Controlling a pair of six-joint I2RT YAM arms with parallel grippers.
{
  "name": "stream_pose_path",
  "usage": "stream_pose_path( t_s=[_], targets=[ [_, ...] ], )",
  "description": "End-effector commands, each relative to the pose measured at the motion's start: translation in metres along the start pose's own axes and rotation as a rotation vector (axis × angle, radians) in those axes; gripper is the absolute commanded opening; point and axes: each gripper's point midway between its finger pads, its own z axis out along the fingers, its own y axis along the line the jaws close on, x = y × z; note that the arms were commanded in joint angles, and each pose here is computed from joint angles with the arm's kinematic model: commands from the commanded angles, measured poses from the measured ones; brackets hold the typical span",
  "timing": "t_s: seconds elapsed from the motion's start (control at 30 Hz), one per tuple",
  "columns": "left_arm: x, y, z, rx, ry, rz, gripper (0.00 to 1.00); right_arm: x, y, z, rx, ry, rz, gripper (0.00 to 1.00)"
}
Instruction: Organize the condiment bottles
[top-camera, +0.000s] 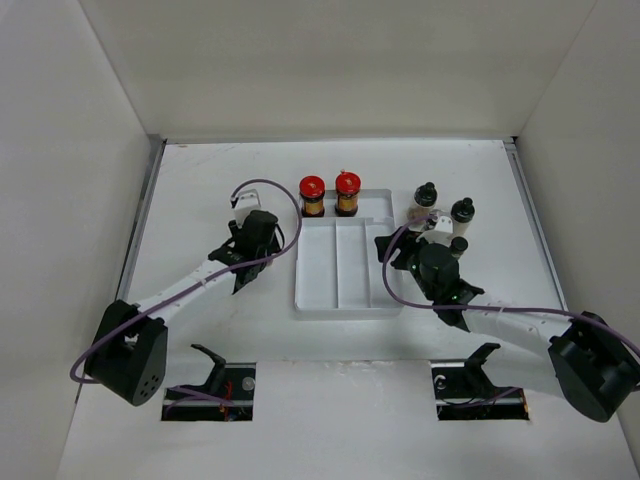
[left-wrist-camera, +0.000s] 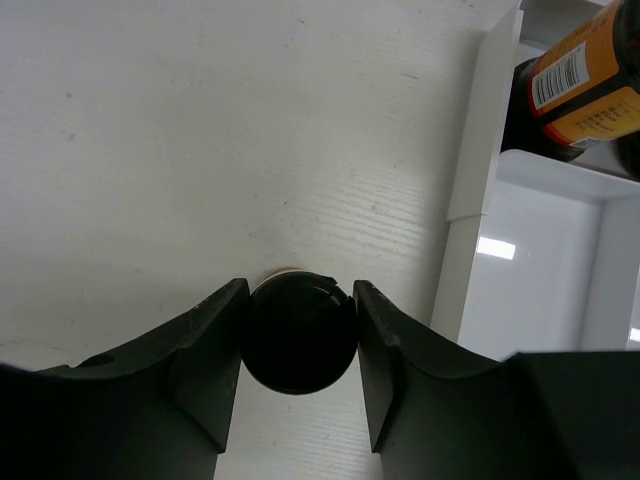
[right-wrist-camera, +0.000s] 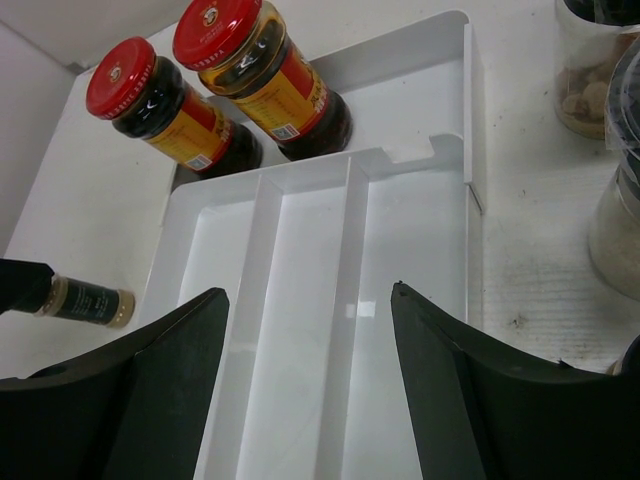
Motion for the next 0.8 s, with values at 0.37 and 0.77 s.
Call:
stream_pose_path(
  t_s=[0.37,0.77],
  targets=[
    [-0.112,-0.125,-0.067,0.283,-0.243,-0.003,0.26,-0.015,0.021,0.006,-0.052,-0.038,0.019,0.73],
    [-0.073,-0.168,-0.02,0.319,-0.158,0.051,0.26,-0.016,0.021,0.005,-0.053,-0.039,0.02,0.73]
  ],
)
